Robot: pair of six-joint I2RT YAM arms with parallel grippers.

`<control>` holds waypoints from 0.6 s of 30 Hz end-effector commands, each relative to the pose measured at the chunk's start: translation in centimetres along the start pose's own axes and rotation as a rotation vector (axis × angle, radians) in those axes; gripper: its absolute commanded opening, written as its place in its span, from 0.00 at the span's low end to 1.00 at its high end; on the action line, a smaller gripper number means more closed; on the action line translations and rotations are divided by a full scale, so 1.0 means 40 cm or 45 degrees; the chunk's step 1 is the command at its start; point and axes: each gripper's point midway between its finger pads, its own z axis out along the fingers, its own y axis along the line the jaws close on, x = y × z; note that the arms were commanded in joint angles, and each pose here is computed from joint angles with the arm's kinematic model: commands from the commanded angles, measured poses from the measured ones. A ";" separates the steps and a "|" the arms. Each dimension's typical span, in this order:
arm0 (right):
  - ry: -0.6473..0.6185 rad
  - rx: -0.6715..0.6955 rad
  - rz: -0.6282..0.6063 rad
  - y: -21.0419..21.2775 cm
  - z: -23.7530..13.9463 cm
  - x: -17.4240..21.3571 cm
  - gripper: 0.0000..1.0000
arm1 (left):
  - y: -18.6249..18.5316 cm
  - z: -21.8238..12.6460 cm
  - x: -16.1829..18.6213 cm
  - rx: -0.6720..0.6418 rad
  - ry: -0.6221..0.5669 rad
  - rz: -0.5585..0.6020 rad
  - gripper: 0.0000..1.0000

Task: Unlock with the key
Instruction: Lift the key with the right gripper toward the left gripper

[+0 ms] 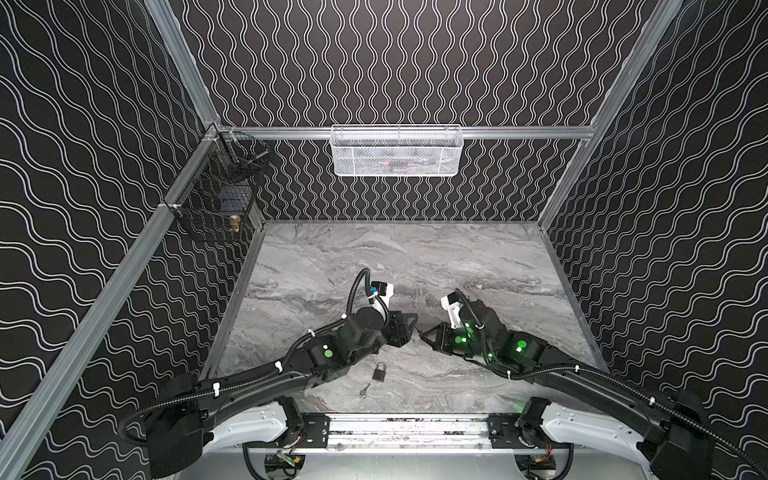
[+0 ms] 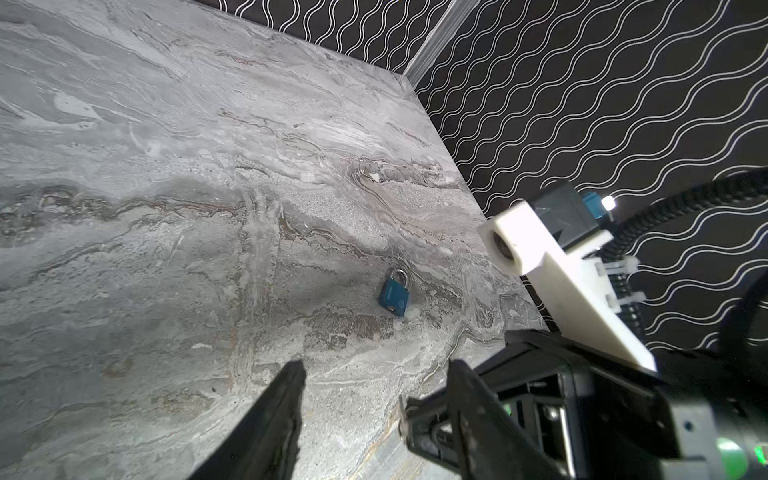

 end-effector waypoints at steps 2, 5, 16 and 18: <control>-0.016 -0.094 0.024 0.047 0.001 -0.015 0.00 | -0.026 0.010 -0.017 0.083 -0.044 -0.036 0.50; -0.016 -0.111 0.019 0.059 0.005 -0.020 0.00 | -0.026 0.020 -0.010 0.084 -0.027 -0.031 0.48; -0.029 -0.139 0.023 0.078 0.013 -0.031 0.00 | -0.024 0.029 -0.012 0.082 -0.008 -0.025 0.36; -0.039 -0.146 0.024 0.082 0.012 -0.036 0.00 | -0.027 0.030 -0.011 0.092 -0.003 -0.021 0.33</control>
